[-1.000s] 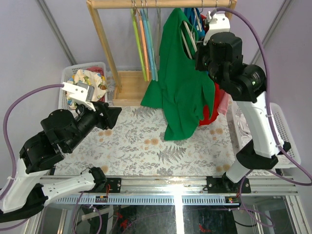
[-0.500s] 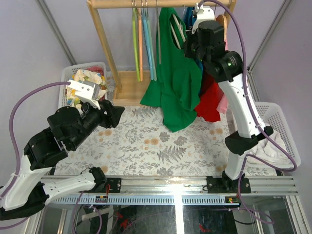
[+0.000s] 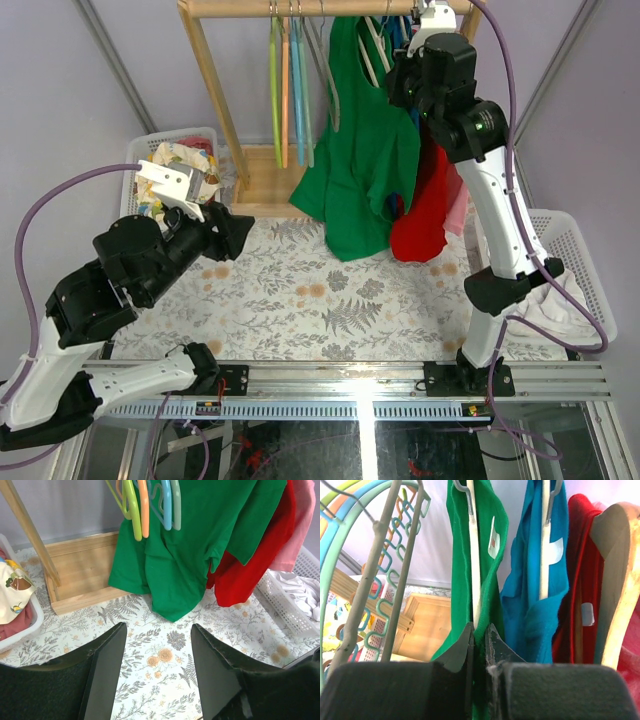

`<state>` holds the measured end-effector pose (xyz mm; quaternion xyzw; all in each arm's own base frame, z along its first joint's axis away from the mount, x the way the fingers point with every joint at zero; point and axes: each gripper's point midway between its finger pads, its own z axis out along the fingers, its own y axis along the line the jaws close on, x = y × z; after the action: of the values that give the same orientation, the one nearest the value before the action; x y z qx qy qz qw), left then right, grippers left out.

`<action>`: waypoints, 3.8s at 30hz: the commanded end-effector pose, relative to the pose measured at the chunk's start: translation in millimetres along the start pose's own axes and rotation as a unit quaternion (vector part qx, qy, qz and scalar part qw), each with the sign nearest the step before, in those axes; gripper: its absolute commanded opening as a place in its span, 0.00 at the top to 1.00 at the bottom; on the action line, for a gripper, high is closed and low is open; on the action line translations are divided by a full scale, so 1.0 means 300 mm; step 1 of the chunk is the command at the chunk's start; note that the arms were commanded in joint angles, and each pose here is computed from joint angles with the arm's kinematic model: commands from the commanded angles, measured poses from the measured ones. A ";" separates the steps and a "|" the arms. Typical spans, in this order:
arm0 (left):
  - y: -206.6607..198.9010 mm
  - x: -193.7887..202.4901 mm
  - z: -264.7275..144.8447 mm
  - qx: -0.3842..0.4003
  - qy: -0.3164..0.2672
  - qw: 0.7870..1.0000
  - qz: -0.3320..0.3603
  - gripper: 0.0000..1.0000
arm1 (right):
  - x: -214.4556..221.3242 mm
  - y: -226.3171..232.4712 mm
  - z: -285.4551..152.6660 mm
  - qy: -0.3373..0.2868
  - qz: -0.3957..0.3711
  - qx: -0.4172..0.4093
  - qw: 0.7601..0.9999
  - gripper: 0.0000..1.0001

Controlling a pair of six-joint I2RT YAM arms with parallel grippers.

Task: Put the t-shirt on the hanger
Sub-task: Place the hanger at the clothesline, then reset both arms

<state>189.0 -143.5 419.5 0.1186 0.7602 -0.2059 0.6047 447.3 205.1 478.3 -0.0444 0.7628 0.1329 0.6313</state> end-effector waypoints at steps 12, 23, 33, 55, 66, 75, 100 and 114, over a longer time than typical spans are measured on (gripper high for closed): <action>0.009 -0.064 -0.014 -0.009 -0.014 1.000 0.003 0.47 | -0.202 -0.027 0.033 -0.106 0.030 -0.029 0.994 1.00; 0.006 -0.046 -0.001 -0.009 -0.010 1.000 0.003 0.47 | -0.133 -0.010 0.035 -0.072 0.039 -0.045 0.996 0.92; 0.001 -0.034 0.004 -0.007 -0.007 1.000 -0.001 0.47 | -0.132 -0.008 -0.098 -0.058 0.040 -0.060 0.996 0.48; 0.013 0.180 0.117 -0.035 0.030 0.999 -0.026 0.00 | 0.360 -0.159 -0.643 0.033 0.051 -0.055 0.997 0.08; 0.051 0.354 0.137 -0.047 0.029 0.996 -0.065 0.00 | 0.687 -0.170 -0.649 0.094 0.089 -0.068 0.989 0.01; 0.038 0.412 0.137 -0.028 0.035 0.996 -0.078 0.00 | 0.813 -0.196 -0.652 0.119 0.098 -0.055 0.987 0.01; 0.073 0.475 0.113 -0.035 0.009 0.991 -0.129 0.00 | 0.893 -0.274 -0.712 0.120 0.078 -0.013 0.990 0.01; 0.080 0.470 0.104 -0.037 0.007 0.991 -0.128 0.00 | 0.890 -0.290 -0.718 0.117 0.076 0.000 0.990 0.01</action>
<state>185.2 -147.0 258.7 0.0239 0.7964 -0.2449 0.5524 206.0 97.2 230.0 -0.0069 0.8447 0.1813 0.5036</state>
